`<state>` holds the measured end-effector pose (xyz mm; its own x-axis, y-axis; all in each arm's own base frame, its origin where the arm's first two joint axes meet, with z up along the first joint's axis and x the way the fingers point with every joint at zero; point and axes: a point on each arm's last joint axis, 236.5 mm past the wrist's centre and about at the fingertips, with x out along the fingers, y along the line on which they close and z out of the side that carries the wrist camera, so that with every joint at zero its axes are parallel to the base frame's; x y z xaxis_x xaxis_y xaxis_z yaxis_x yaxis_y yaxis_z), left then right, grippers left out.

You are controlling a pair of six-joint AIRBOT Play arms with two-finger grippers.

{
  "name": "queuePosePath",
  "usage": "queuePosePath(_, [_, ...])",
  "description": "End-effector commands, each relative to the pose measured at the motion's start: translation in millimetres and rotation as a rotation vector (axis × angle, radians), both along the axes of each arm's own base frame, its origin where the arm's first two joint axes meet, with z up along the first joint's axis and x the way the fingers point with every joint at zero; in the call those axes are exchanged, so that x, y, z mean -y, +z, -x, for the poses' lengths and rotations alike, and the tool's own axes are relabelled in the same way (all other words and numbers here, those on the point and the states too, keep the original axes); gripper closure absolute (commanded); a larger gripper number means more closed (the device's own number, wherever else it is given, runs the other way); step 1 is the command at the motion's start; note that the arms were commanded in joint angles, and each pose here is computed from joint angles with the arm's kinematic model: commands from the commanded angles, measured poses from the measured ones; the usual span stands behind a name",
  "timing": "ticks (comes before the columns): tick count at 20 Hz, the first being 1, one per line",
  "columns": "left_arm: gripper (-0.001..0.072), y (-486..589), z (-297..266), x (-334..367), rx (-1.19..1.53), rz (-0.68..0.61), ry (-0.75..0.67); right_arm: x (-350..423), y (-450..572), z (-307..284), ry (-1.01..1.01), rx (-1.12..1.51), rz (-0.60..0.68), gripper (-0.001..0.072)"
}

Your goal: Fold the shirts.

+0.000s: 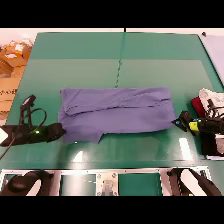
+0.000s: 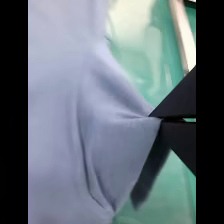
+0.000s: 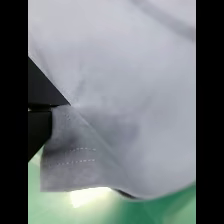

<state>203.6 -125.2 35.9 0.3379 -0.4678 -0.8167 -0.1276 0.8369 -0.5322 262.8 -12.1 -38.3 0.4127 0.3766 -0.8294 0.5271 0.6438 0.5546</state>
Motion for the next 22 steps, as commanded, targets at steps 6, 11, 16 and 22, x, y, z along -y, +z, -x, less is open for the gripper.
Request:
queuePosePath(6, [0.0688,7.8,-123.6,3.6,0.130,-0.020,0.039,-10.0,39.9,-102.3,0.025,0.189,-0.004,0.0693])
queuePosePath(11, [0.0689,-8.9,-215.4,1.6,0.110,-0.098,0.013,-1.0,14.7,-167.9,0.036,0.167,-0.002,0.0693])
queuePosePath(16, [0.0683,-47.0,-296.4,1.9,0.150,-0.113,0.062,-1.9,-23.7,-230.5,0.011,0.158,-0.041,0.0415])
queuePosePath(22, [0.0060,-0.5,-347.2,-46.7,0.275,-0.101,0.185,62.9,29.3,-258.1,0.117,0.282,0.016,0.0222])
